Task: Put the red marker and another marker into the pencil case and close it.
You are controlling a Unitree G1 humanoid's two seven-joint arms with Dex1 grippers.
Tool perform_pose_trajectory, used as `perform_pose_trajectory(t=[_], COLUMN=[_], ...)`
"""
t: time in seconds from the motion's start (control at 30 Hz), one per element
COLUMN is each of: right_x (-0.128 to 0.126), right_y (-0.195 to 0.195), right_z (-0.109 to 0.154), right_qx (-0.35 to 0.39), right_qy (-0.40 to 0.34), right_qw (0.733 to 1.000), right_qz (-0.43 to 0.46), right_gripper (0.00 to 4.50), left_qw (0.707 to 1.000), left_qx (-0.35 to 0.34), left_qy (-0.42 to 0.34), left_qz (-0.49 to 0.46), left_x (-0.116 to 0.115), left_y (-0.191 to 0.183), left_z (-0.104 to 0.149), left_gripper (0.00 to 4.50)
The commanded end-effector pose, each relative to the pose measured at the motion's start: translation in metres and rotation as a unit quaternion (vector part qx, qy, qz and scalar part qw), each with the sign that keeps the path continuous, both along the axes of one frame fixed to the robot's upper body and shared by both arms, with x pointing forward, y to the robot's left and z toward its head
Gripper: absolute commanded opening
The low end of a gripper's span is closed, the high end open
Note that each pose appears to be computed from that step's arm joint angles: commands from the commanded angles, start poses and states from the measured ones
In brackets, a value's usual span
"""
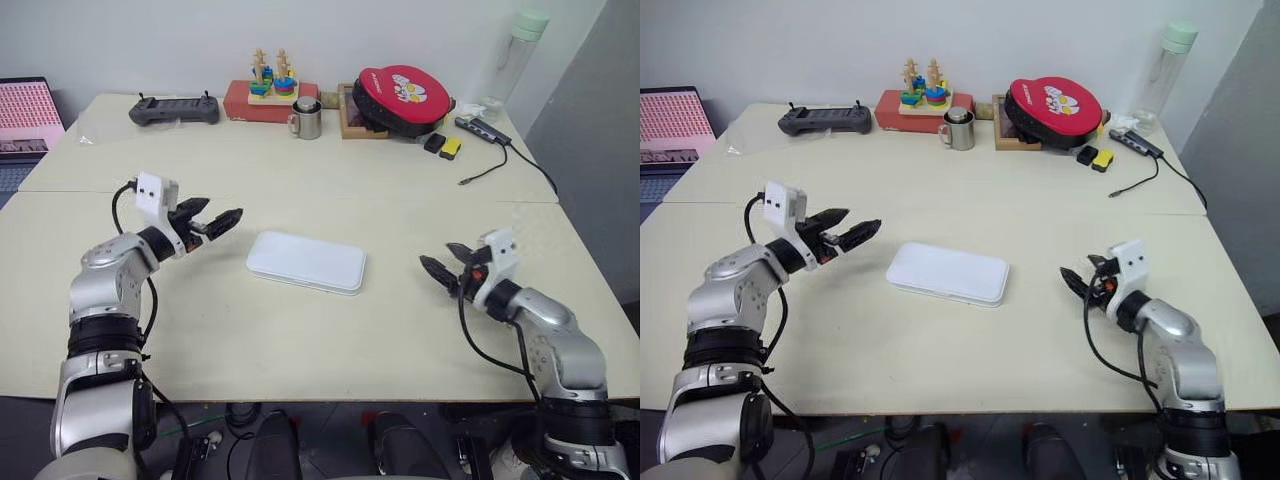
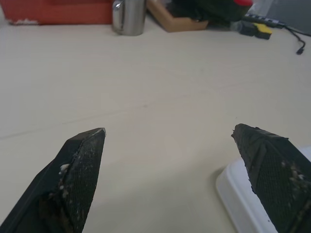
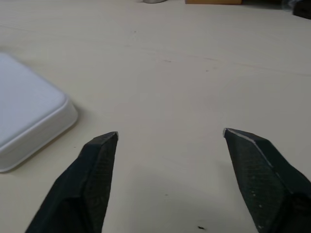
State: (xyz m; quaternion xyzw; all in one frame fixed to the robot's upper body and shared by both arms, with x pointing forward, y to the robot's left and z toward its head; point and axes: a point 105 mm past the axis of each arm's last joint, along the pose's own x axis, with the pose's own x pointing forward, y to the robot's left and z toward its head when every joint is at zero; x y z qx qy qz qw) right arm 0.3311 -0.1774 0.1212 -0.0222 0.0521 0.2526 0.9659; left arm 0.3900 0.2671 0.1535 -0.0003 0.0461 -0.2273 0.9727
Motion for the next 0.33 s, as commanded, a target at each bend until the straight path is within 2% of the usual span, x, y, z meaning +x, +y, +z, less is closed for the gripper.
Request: perform_pose_trajectory(t=[0.03,0.33], right_x=[0.007,0.016], right_y=[-0.005,-0.001], right_z=[0.022,0.032], right_qx=[-0.009,-0.018], right_qy=[-0.040,-0.053], right_qw=[0.999,0.998], right_qz=[-0.003,0.013], right_gripper=[4.45,4.45], left_qw=[0.998,0.997], left_qx=[0.008,0.028], left_qy=[-0.034,-0.029], left_qz=[0.044,0.066], left_x=[-0.004,-0.021], left_y=[0.025,0.039], left_z=[0.017,0.005], left_gripper=[4.50,4.50])
